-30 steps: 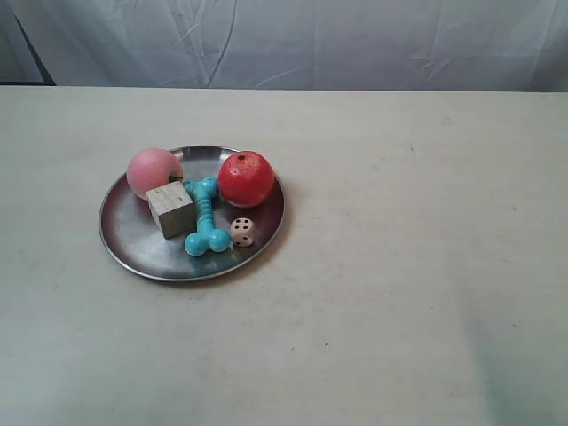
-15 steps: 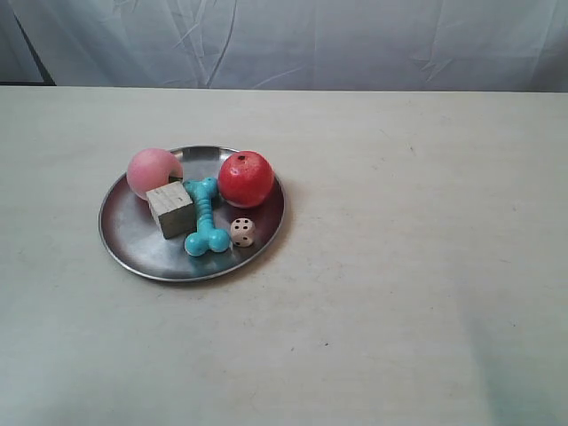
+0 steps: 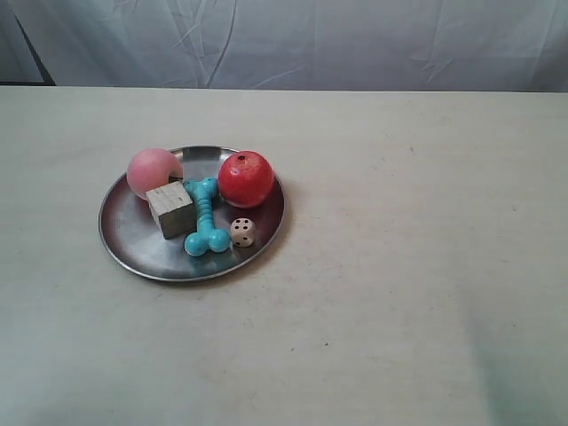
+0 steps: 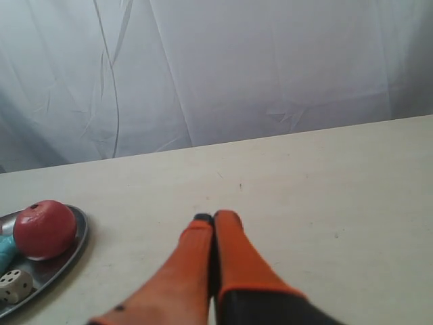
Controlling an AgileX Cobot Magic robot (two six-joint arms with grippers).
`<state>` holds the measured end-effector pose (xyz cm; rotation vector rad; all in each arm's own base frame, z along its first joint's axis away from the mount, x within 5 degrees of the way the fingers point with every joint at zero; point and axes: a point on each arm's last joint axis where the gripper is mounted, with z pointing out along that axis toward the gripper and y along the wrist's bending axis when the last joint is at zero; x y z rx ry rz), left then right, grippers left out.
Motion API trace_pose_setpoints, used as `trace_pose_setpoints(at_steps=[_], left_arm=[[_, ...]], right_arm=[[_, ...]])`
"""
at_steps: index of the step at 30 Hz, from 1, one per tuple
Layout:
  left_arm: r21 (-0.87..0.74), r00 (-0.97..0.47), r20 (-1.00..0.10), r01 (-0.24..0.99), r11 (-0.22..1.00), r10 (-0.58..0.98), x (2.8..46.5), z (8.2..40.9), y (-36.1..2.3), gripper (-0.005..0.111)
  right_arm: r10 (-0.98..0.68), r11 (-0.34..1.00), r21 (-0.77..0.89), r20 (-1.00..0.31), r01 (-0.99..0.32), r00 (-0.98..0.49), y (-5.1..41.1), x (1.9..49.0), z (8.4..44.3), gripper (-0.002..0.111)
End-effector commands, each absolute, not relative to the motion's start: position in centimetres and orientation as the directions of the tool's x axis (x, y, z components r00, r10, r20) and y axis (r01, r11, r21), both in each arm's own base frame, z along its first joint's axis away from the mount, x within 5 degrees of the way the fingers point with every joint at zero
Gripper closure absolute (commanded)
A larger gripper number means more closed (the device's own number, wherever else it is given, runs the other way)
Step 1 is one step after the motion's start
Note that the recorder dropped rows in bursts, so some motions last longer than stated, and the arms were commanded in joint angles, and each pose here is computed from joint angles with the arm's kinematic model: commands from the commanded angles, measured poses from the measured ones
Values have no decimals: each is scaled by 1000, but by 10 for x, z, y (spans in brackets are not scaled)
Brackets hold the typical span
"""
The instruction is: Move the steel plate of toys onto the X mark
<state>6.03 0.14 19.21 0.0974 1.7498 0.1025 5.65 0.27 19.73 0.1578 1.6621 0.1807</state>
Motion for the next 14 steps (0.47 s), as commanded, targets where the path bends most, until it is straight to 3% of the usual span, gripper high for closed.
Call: trace_pose_setpoints(at_steps=[1,14], left_arm=[[119,-175,-977,5,993,118,60,191,2,107],[119,-175,-977,5,993,118,60,191,2,107]], right_arm=[[209,978,209,-974,2,-88,2,56,197,108],[212,977,213,-973,2,-88,2,56,197,108]])
